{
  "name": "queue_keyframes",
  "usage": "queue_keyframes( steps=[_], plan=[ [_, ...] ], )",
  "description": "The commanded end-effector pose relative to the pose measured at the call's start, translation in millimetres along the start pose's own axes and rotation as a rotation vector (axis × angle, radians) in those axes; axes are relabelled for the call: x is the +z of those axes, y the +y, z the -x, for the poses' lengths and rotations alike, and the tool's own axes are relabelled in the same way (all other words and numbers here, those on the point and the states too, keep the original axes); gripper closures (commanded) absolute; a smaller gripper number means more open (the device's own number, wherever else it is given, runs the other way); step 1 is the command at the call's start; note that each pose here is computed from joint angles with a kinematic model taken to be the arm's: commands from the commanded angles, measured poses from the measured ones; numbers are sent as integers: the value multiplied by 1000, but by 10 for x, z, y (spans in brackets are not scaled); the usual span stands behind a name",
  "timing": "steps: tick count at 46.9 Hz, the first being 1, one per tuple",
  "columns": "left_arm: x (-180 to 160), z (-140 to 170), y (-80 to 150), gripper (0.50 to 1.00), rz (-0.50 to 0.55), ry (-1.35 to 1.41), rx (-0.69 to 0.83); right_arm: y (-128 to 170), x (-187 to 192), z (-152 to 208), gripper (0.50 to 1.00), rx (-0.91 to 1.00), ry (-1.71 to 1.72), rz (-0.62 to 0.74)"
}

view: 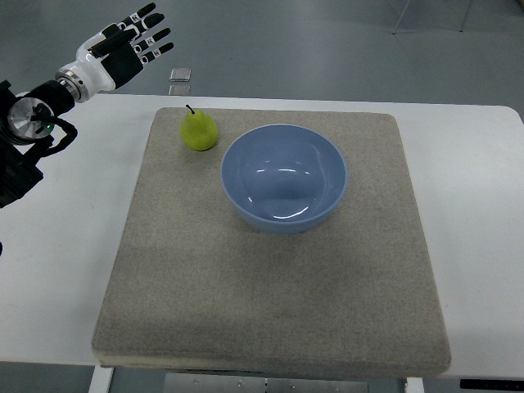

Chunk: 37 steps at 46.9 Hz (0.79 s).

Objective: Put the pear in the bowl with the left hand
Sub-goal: 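Move the open left hand toward the green pear beside the bowl, then lower the left hand around the green pear and close the fingers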

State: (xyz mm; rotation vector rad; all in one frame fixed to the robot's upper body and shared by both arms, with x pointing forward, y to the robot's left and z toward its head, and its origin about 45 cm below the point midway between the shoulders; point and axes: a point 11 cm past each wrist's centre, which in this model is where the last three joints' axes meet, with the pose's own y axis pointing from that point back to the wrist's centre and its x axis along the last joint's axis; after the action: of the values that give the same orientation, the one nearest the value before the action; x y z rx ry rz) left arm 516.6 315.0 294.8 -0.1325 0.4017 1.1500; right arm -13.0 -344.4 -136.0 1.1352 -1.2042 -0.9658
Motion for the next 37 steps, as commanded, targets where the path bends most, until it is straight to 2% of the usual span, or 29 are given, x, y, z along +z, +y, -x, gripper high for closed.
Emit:
queue_keyframes(
  steps=[1, 9, 20, 37],
  plan=[
    [-14, 54, -33, 506, -80, -175, -11, 0, -2, 0, 574, 0, 0, 0],
    [-85, 112, -66, 506, -199, -472, -36, 0, -2, 0, 576, 0, 0, 0],
    [-57, 308, -145, 506, -272, -862, -122, 0, -2, 0, 576, 0, 0, 0],
    [-163, 345, -188, 506, -406, -1312, -194, 0, -2, 0, 576, 0, 0, 0]
  ],
)
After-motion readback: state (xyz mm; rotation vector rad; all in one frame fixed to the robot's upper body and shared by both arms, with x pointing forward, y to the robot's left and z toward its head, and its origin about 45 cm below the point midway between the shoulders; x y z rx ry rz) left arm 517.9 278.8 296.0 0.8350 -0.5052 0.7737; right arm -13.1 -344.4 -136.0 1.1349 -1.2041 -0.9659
